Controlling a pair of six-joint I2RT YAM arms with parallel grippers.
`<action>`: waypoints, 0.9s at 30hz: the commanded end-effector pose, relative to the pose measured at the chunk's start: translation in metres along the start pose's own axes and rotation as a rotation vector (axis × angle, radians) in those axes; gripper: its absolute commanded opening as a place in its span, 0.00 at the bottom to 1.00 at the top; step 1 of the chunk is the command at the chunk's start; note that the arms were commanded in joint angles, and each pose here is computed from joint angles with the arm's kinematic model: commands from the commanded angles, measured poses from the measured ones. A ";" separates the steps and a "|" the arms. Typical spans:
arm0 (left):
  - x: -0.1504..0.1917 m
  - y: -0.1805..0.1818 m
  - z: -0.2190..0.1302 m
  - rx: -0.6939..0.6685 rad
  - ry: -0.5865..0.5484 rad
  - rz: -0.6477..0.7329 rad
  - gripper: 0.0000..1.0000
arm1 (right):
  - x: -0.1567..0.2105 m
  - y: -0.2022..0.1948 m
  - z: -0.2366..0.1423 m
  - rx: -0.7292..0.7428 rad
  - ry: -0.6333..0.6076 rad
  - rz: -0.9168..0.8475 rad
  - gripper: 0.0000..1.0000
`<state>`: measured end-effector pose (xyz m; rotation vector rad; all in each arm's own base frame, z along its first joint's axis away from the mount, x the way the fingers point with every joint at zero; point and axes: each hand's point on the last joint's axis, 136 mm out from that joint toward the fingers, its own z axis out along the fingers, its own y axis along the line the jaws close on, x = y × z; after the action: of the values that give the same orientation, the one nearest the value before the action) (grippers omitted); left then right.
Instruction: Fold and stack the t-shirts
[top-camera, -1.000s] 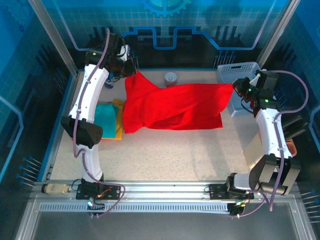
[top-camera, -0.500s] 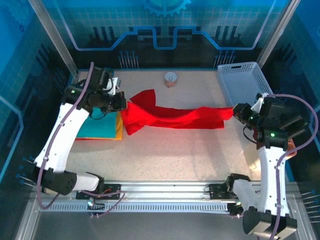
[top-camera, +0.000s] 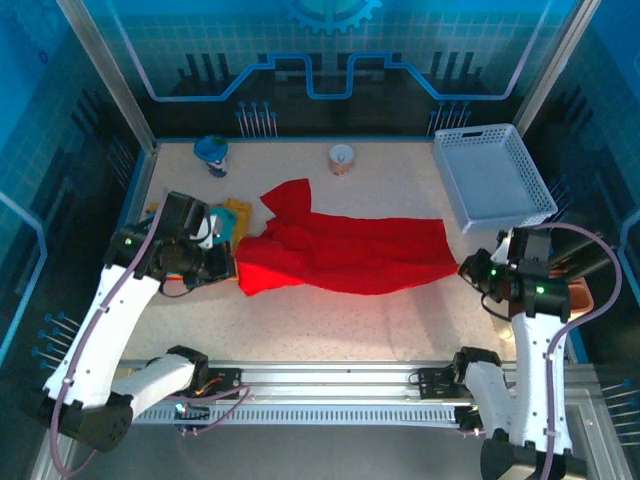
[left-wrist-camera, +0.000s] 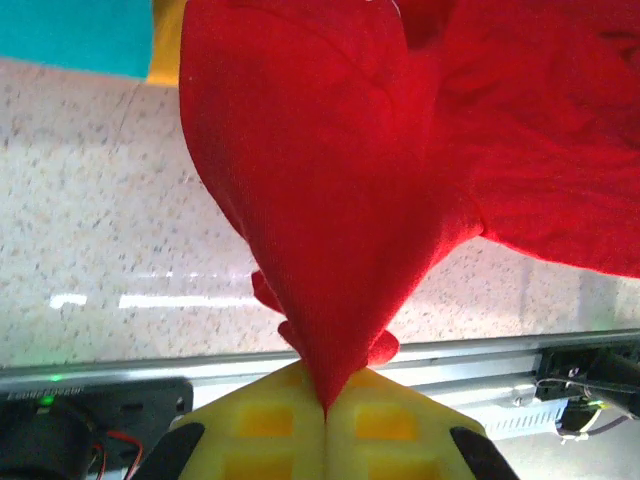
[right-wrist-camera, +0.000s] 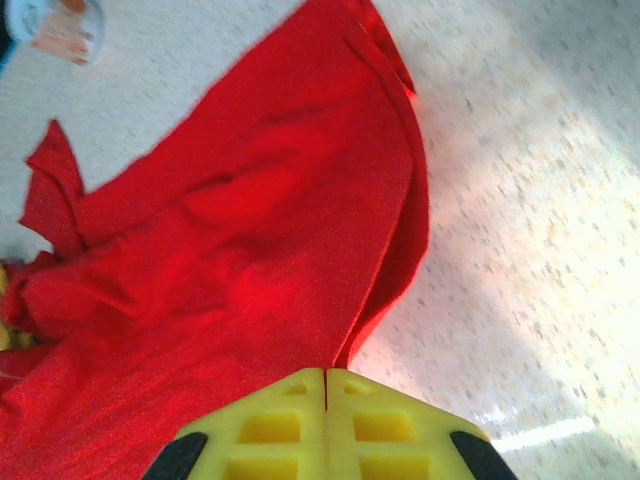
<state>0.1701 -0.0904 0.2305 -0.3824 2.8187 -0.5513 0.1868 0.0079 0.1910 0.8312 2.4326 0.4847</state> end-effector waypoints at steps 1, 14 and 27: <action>0.031 0.017 -0.003 -0.044 0.075 -0.095 0.00 | 0.027 -0.034 -0.008 0.145 0.041 0.068 0.00; 0.104 0.068 0.015 -0.189 0.226 -0.237 0.00 | 0.055 -0.065 -0.015 0.269 0.078 0.082 0.00; 0.029 0.027 0.010 -0.174 0.093 -0.044 0.48 | 0.027 -0.008 0.000 -0.012 0.042 -0.033 0.79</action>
<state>0.0998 -0.0671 0.1900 -0.6088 3.0572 -0.3032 0.1359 0.0031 0.1633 0.9272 2.5311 0.3499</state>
